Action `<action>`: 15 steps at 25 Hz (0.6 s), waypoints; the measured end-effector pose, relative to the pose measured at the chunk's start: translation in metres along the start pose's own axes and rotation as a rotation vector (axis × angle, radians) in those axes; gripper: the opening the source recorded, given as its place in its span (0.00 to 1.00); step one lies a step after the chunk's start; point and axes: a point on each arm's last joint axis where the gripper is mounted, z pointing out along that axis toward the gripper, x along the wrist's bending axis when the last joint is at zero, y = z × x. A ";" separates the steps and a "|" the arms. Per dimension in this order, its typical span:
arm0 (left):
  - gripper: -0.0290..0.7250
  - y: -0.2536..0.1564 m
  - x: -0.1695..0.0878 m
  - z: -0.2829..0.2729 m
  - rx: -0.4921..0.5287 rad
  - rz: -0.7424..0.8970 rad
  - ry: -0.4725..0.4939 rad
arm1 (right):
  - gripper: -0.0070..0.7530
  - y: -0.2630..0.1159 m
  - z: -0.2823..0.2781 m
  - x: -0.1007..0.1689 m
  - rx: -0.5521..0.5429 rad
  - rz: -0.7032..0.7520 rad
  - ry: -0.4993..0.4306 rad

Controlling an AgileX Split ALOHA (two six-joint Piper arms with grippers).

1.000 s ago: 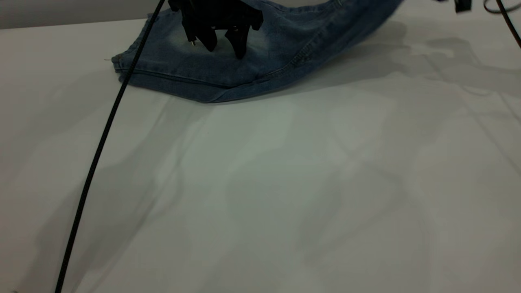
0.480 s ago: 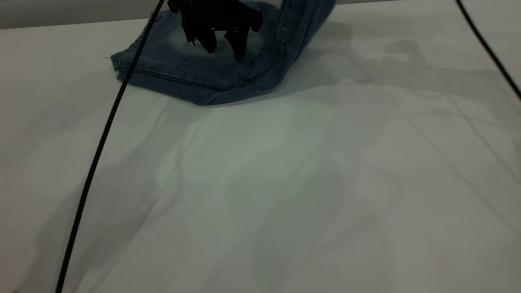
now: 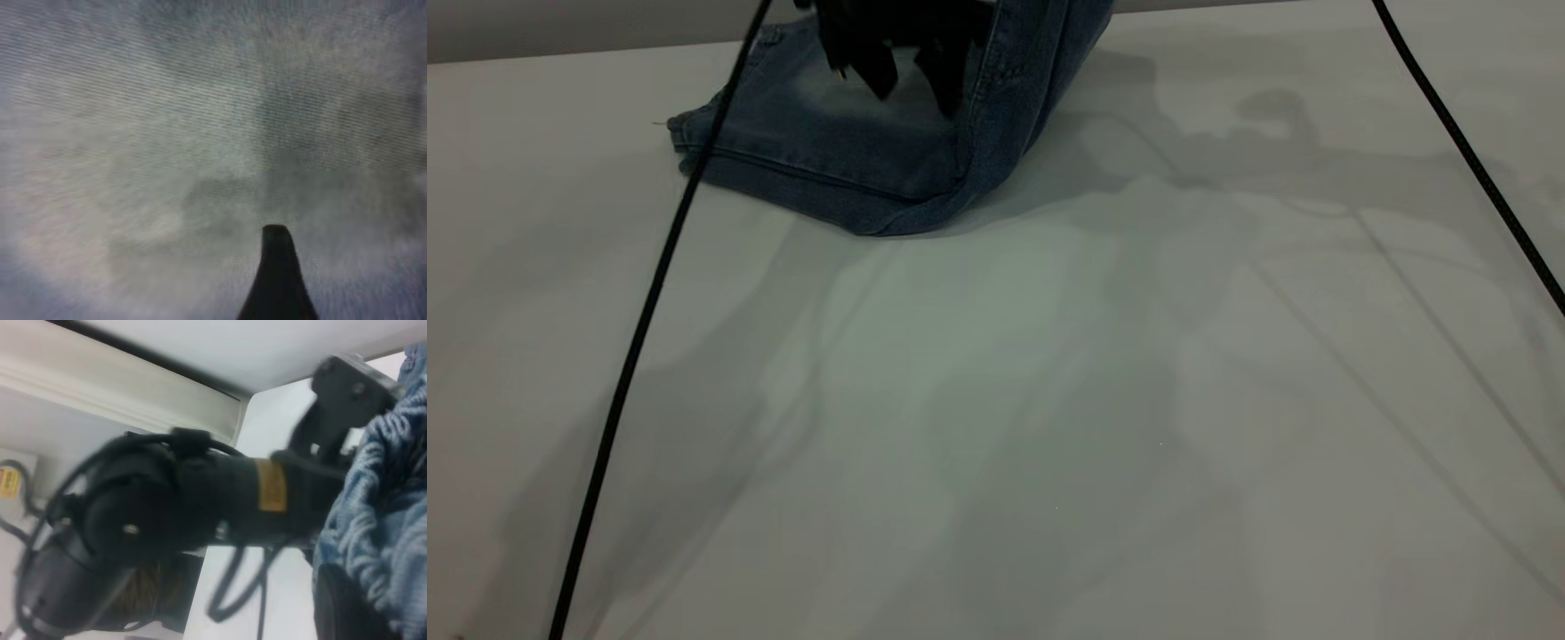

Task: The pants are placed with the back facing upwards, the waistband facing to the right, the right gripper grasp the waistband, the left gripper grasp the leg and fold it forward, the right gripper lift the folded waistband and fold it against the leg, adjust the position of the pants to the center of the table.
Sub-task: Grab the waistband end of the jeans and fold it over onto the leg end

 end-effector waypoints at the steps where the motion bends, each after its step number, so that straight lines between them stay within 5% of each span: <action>1: 0.69 0.002 0.001 -0.008 -0.003 0.005 0.011 | 0.13 0.000 0.000 0.000 0.000 0.001 0.000; 7: 0.69 0.013 0.015 -0.068 -0.036 0.021 0.113 | 0.13 -0.003 0.005 0.002 0.010 -0.002 0.005; 15: 0.69 0.037 0.017 -0.179 -0.328 -0.009 0.106 | 0.13 -0.003 0.019 0.010 0.009 -0.024 0.005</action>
